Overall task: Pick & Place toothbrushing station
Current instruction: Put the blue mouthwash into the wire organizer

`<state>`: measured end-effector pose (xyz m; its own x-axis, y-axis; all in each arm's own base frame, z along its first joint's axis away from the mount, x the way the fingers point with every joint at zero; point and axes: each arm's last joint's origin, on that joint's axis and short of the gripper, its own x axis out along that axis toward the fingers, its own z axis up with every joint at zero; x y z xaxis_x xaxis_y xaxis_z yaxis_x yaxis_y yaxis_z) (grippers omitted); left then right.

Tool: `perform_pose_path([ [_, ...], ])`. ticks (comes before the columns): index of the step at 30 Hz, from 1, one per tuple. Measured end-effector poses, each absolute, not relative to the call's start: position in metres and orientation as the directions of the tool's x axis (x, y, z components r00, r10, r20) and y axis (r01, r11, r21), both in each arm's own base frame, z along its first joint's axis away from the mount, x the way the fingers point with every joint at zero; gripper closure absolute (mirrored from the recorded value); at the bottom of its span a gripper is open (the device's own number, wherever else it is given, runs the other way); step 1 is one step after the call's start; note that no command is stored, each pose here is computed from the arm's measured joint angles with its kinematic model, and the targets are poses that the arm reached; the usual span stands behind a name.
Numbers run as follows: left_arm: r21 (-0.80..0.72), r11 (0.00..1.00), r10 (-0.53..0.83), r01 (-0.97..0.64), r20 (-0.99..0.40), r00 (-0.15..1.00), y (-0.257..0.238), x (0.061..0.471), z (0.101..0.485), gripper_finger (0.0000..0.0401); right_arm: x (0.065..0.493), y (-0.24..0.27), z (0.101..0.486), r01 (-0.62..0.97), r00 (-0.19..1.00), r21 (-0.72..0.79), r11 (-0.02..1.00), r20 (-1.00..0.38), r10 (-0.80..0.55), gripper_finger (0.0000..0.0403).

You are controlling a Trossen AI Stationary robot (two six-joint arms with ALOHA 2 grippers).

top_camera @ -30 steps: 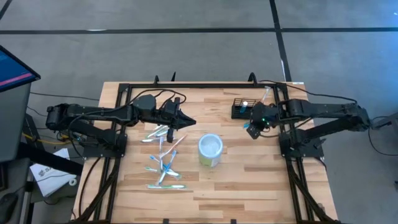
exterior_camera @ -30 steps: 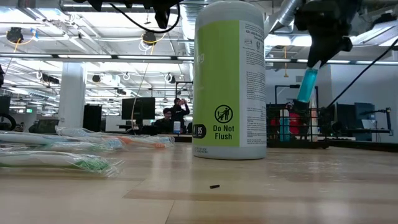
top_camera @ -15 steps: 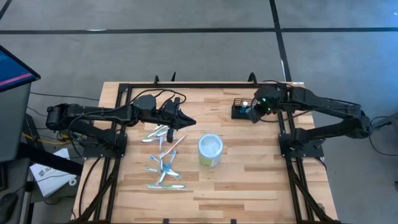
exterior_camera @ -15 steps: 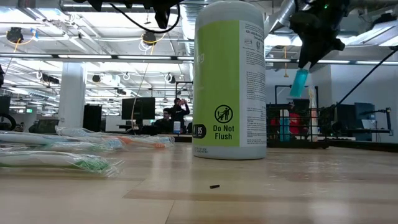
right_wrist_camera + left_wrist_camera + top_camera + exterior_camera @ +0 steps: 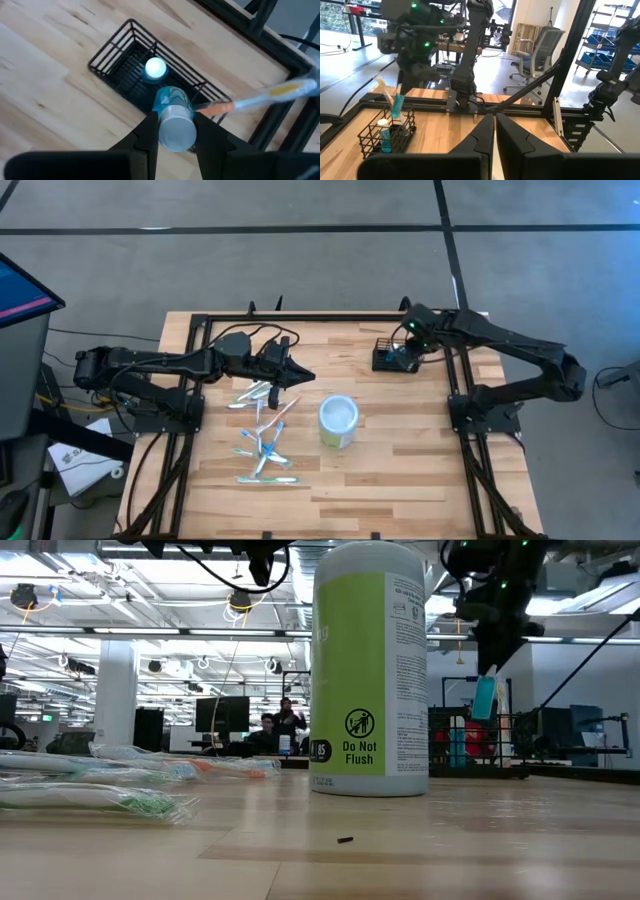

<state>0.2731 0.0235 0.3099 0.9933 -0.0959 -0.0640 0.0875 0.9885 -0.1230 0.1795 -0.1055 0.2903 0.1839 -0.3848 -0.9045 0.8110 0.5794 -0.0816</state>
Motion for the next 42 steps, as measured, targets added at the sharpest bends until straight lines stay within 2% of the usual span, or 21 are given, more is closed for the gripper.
perform_pose_path([
  [20,-0.125,0.988,-0.096,0.088,-0.065,0.993,0.023,0.273,0.310,0.0390,0.192,-0.116,0.265,0.770,0.197,-0.053,0.635,-0.928,-0.317,0.0317],
  [25,-0.125,0.988,-0.096,0.087,-0.065,0.993,0.023,0.273,0.310,0.0390,0.186,-0.123,0.252,0.786,0.190,-0.032,0.618,-0.938,-0.290,0.0317],
  [31,-0.125,0.988,-0.096,0.087,-0.065,0.993,0.023,0.273,0.310,0.0390,0.185,-0.131,0.252,0.787,0.234,0.013,0.617,-0.931,-0.280,0.0317],
  [42,-0.124,0.988,-0.096,0.087,-0.065,0.993,0.023,0.273,0.310,0.0390,0.183,-0.132,0.252,0.785,0.240,0.028,0.619,-0.934,-0.263,0.0307],
])
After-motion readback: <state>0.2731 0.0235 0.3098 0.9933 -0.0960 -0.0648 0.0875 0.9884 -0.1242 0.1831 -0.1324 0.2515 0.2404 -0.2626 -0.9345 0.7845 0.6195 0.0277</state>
